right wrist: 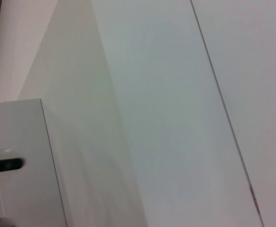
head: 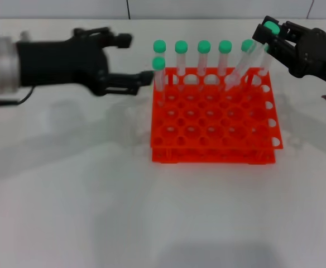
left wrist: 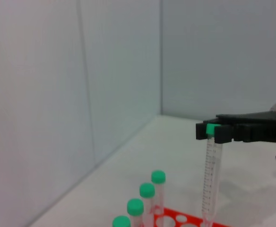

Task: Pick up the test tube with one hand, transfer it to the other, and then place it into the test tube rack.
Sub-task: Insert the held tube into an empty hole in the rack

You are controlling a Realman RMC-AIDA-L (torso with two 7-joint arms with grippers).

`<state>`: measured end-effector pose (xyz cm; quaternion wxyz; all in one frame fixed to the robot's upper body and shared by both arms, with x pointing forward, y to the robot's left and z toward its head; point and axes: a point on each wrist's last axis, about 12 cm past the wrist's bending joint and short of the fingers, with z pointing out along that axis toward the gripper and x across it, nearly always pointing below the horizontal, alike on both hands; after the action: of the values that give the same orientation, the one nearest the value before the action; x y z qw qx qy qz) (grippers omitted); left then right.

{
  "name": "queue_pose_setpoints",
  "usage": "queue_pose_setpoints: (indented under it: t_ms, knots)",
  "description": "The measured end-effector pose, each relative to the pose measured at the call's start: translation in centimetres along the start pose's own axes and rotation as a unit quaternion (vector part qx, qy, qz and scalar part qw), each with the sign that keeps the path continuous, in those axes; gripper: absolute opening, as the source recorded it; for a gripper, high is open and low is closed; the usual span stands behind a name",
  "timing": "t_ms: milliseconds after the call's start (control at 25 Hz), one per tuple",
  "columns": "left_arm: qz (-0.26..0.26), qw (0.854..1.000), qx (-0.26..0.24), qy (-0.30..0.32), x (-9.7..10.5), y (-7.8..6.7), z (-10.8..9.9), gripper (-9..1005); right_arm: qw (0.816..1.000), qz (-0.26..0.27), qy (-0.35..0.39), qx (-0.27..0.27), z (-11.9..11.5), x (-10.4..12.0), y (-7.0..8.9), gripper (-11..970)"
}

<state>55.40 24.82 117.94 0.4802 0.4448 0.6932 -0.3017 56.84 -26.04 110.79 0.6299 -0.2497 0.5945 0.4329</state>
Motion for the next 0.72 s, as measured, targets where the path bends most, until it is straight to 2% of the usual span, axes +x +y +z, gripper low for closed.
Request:
queue_pose_setpoints:
  t_ms: [80,120,160,240,520,720]
  knots:
    - [0.001,1.000,-0.015,-0.017,1.6,-0.6,-1.5,881,1.000,-0.004,0.003,0.003,0.0,-0.3,-0.3,278]
    - [0.001,1.000,-0.015,-0.017,1.6,-0.6,-1.5,880,1.000,-0.007,0.005,0.004,0.1,-0.4,-0.4,278]
    - [-0.004,0.999,-0.032,-0.026,3.2,-1.2,-2.7,880,1.000,-0.011,0.007,0.005,0.2,-0.6,-0.6,279]
    - [-0.018,0.998,-0.049,-0.035,5.3,-1.7,-3.8,879,1.000,-0.017,0.010,0.006,0.2,-0.8,-0.7,280]
    - [-0.060,0.994,-0.077,-0.046,9.7,-2.6,-5.7,879,0.999,-0.042,0.026,0.011,1.0,-1.3,-1.2,283]
    - [-0.072,0.993,-0.083,-0.053,11.6,-3.3,-6.3,879,0.998,-0.054,0.039,-0.002,2.9,-1.5,-1.2,285]
